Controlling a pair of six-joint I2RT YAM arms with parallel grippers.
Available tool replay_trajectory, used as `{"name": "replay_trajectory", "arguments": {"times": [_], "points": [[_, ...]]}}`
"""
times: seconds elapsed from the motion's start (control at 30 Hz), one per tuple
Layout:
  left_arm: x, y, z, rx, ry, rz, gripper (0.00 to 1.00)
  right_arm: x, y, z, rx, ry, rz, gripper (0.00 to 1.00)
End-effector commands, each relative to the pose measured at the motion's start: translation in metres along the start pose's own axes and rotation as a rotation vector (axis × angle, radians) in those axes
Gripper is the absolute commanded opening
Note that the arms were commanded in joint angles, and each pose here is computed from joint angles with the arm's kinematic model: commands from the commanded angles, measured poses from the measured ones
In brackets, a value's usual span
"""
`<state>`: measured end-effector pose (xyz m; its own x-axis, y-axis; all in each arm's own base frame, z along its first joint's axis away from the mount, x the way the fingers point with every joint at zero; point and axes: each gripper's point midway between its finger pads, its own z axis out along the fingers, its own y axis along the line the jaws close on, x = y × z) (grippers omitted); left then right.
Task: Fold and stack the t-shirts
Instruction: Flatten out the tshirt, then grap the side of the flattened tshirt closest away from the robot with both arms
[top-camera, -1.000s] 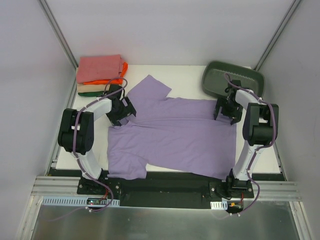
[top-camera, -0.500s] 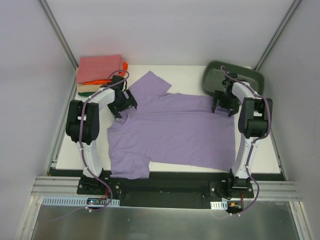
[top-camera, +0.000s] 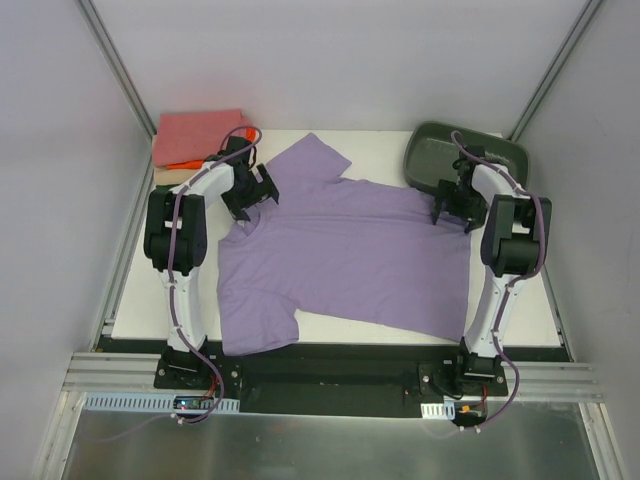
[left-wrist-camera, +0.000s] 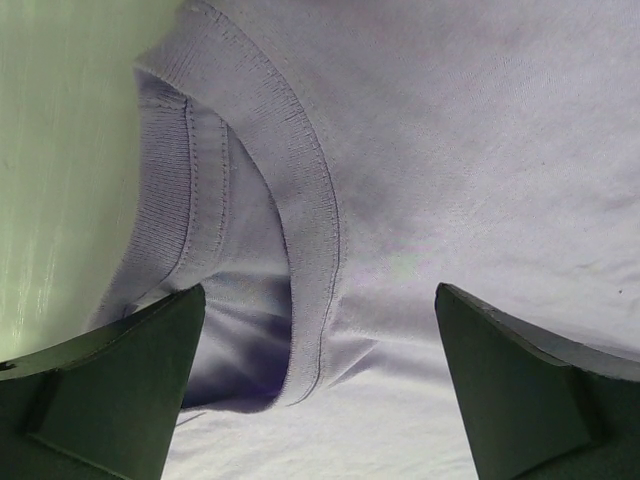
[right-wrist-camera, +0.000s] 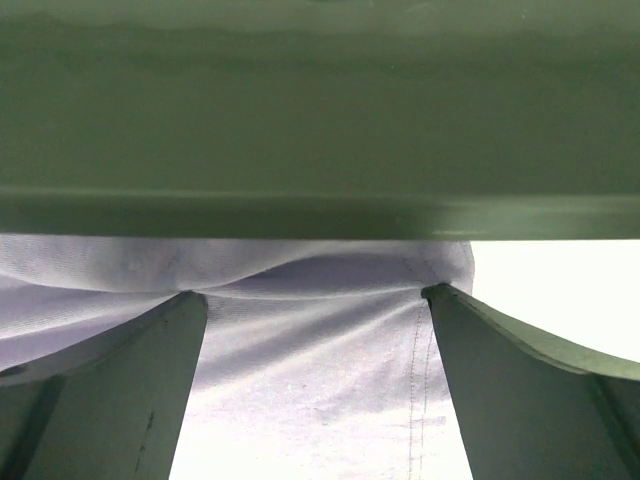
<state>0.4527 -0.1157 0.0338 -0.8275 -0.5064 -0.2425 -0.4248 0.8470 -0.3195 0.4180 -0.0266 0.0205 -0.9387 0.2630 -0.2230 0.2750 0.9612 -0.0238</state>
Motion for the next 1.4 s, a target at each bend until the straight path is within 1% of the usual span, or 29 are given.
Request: {"name": "replay_trajectory", "arguments": {"times": [0.0,0.13,0.27,0.33,0.4,0.47,0.53,0.57,0.63,0.7,0.77,0.87,1.03,1.3,1.37], "points": [[-0.009,-0.005,-0.017,0.031,-0.019,0.043,0.99,-0.002,-0.012,-0.026,0.018,-0.056,0.01,0.96],[-0.017,-0.019,-0.068,0.097,-0.097,0.073,0.99,-0.002,-0.005,-0.071,-0.021,-0.167,0.016,0.96],[0.003,-0.008,-0.11,0.109,-0.149,0.065,0.99,0.022,-0.008,-0.106,-0.041,-0.225,0.026,0.96],[0.032,0.018,-0.119,0.078,-0.137,0.044,0.99,0.044,-0.014,-0.111,-0.036,-0.237,0.057,0.96],[0.063,0.044,-0.128,0.046,-0.141,0.005,0.99,0.064,-0.012,-0.123,-0.09,-0.291,0.096,0.96],[0.095,0.066,-0.132,0.04,-0.137,-0.023,0.99,0.087,0.002,-0.122,-0.199,-0.299,0.109,0.96],[0.131,0.08,-0.126,0.054,-0.104,-0.016,0.99,0.112,0.016,-0.114,-0.293,-0.278,0.101,0.96],[0.143,0.082,-0.123,0.074,-0.091,-0.007,0.99,0.13,0.023,-0.103,-0.336,-0.238,0.089,0.96],[0.159,0.084,-0.116,0.111,-0.067,0.001,0.99,0.145,0.033,-0.091,-0.379,-0.19,0.068,0.96],[0.166,0.086,-0.107,0.116,-0.032,-0.003,0.99,0.152,0.034,-0.078,-0.369,-0.146,0.055,0.96],[0.17,0.081,-0.097,0.141,0.003,0.011,0.99,0.155,0.033,-0.067,-0.352,-0.108,0.057,0.96],[0.168,0.082,-0.081,0.1,0.032,0.001,0.99,0.157,0.035,-0.053,-0.344,-0.059,0.06,0.96],[0.15,0.084,-0.057,0.014,0.047,0.02,0.99,0.151,0.021,-0.033,-0.233,-0.012,0.07,0.96],[0.108,0.06,-0.025,0.01,0.089,0.033,0.99,0.105,0.014,-0.024,-0.166,-0.037,0.089,0.96],[0.093,0.051,-0.025,0.031,0.082,0.036,0.99,0.091,0.014,-0.028,-0.16,-0.059,0.085,0.96]]}}
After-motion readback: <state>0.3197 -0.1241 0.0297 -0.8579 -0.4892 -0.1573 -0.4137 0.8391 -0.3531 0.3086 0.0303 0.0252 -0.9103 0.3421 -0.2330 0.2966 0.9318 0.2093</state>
